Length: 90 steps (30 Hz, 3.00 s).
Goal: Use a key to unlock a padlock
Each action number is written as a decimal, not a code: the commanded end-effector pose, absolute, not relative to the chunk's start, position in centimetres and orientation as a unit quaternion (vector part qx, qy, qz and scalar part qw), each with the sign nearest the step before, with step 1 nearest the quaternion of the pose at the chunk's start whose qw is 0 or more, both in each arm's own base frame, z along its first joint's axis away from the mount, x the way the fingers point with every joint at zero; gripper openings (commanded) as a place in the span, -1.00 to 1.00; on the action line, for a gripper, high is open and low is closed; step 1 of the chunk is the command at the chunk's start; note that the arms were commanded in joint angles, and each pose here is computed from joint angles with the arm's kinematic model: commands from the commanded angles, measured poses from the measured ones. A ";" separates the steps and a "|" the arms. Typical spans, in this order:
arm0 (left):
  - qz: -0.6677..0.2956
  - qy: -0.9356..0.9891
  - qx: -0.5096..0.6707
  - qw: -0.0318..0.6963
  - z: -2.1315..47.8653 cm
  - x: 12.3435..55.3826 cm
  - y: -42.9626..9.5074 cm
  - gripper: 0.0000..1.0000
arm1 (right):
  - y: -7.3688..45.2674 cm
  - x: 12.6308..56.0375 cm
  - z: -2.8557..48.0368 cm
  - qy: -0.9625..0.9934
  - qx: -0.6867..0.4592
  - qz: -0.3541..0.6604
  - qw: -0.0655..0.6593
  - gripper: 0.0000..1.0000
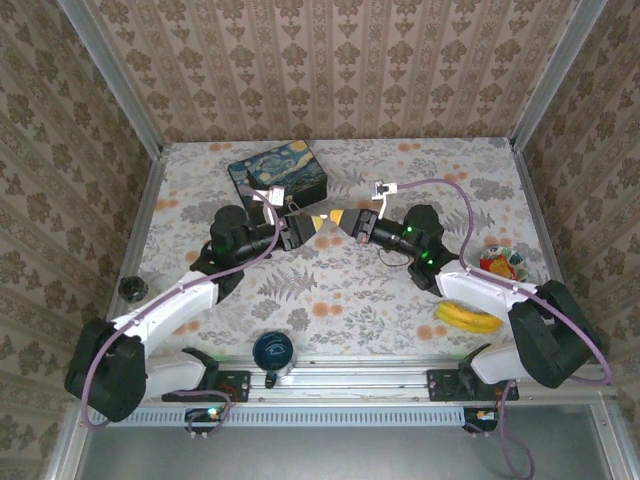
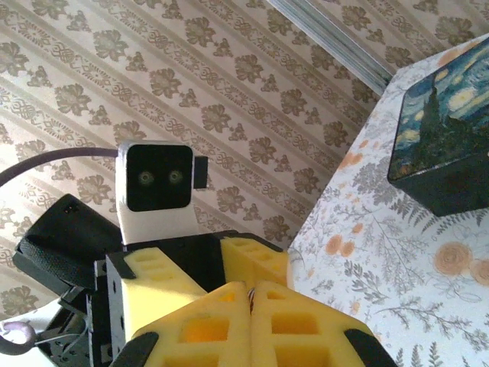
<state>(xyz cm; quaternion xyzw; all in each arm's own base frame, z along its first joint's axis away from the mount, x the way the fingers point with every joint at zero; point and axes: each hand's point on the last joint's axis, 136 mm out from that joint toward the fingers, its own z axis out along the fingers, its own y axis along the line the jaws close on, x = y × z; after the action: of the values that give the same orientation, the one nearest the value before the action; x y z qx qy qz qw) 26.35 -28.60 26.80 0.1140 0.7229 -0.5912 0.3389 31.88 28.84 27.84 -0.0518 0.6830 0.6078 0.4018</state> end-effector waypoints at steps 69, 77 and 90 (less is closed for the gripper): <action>-0.330 0.706 0.562 0.276 30.5 15.0 -29.5 -1.00 | 23.0 23.3 31.1 0.678 -0.206 0.448 0.545 0.65; -0.353 0.661 0.595 0.290 32.0 13.5 -29.8 -1.00 | 24.8 20.8 32.0 0.646 -0.288 0.481 0.518 0.28; -0.400 0.640 0.573 0.318 33.7 13.5 -29.2 -1.00 | 29.7 19.0 32.4 0.628 -0.365 0.508 0.462 -0.03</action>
<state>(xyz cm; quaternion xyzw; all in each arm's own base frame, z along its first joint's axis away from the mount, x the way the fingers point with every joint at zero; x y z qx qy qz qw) 13.61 -29.31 32.97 0.5791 0.6515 -0.3783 0.3116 19.52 29.15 31.81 -0.3452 0.6423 0.5030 0.4641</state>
